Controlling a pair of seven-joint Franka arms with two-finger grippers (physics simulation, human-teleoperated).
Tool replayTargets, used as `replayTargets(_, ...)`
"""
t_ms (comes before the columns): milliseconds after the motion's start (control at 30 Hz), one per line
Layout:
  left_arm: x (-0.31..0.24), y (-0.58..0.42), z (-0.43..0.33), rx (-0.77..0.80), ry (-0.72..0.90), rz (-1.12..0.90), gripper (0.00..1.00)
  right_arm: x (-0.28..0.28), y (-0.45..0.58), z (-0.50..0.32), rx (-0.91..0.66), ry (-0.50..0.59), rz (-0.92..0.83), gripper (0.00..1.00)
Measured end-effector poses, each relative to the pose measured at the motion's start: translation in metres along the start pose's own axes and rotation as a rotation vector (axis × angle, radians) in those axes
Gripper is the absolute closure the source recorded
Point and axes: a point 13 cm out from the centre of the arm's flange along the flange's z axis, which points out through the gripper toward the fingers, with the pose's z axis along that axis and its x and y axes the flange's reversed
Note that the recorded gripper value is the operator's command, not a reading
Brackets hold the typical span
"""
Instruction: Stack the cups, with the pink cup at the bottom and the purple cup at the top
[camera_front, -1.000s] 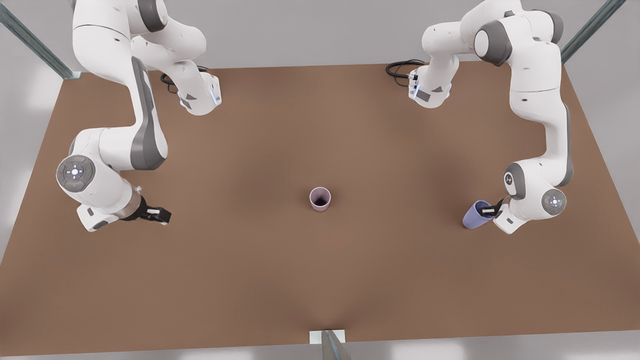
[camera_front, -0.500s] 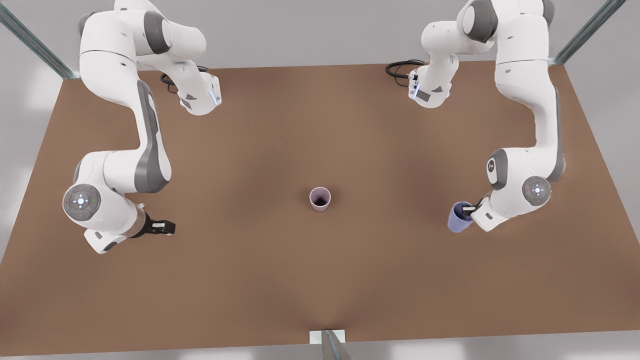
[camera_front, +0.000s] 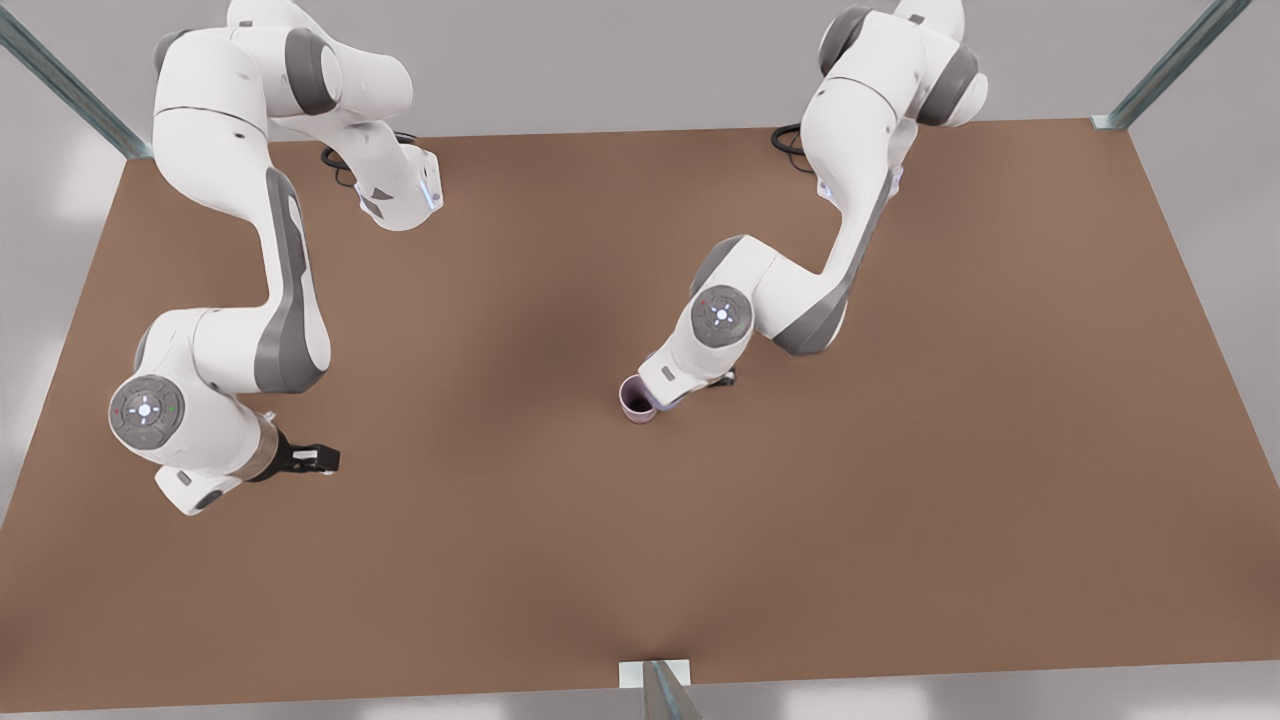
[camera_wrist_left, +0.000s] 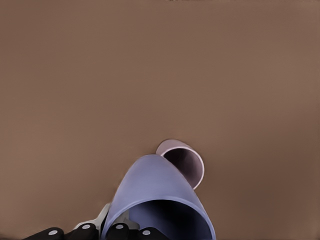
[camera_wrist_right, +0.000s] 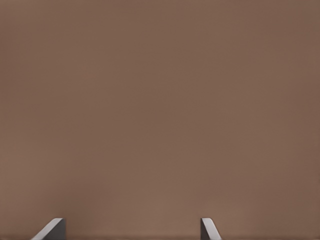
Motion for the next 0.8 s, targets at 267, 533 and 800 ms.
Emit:
replayTargets(267, 0.009, -0.039, 0.031, 0.040, 0.021, -0.200, 0.79, 0.000, 0.000, 0.009, 0.002, 0.012, -0.017, 0.00)
replayTargets(533, 0.004, -0.042, 0.042, 0.045, 0.013, -0.344, 0.79, -0.001, 0.001, 0.010, 0.002, 0.012, -0.028, 0.00)
replayTargets(800, 0.001, -0.034, 0.045, 0.036, 0.011, -0.440, 0.79, -0.001, 0.001, 0.011, 0.001, 0.013, -0.034, 0.00)
